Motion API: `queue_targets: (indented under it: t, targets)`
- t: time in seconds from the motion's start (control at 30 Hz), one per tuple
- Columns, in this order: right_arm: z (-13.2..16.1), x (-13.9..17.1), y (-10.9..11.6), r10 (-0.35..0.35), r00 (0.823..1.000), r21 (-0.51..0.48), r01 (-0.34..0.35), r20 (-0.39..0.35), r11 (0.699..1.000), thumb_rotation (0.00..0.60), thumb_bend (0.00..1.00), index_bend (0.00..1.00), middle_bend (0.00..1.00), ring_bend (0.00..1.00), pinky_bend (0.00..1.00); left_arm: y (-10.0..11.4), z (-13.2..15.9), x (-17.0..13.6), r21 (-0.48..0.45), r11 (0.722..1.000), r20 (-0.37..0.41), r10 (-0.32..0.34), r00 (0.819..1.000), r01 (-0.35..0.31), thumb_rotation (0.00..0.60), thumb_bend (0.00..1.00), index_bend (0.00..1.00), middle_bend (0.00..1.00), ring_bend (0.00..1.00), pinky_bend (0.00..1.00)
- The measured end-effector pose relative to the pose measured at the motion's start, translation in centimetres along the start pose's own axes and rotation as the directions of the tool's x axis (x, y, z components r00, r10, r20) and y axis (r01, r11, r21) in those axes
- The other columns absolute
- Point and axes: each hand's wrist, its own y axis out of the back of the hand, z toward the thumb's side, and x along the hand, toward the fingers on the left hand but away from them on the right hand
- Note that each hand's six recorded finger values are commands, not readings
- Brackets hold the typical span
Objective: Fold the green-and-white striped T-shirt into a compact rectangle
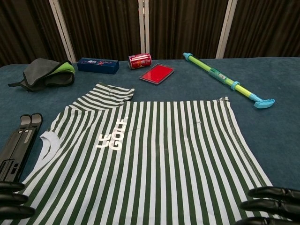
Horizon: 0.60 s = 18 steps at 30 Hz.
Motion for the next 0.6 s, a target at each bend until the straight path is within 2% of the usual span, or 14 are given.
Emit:
queue_targets:
  t: [0.37, 0.6]
  targets:
    - [0.3, 0.8, 0.0, 0.010, 1.000, 0.009, -0.010, -0.016, 1.000, 0.600, 0.42, 0.75, 0.10, 0.00, 0.00, 0.0, 0.6, -0.6, -0.043, 0.999, 0.000, -0.028, 1.000, 0.028, 0.600, 0.63, 0.84, 0.00, 0.00, 0.00]
    - [0.7, 1.2, 0.0, 0.017, 0.999, 0.021, -0.016, -0.035, 1.000, 0.600, 0.42, 0.75, 0.10, 0.00, 0.00, 0.0, 0.5, -1.5, -0.056, 0.996, -0.020, -0.068, 0.997, 0.067, 0.600, 0.63, 0.84, 0.00, 0.00, 0.00]
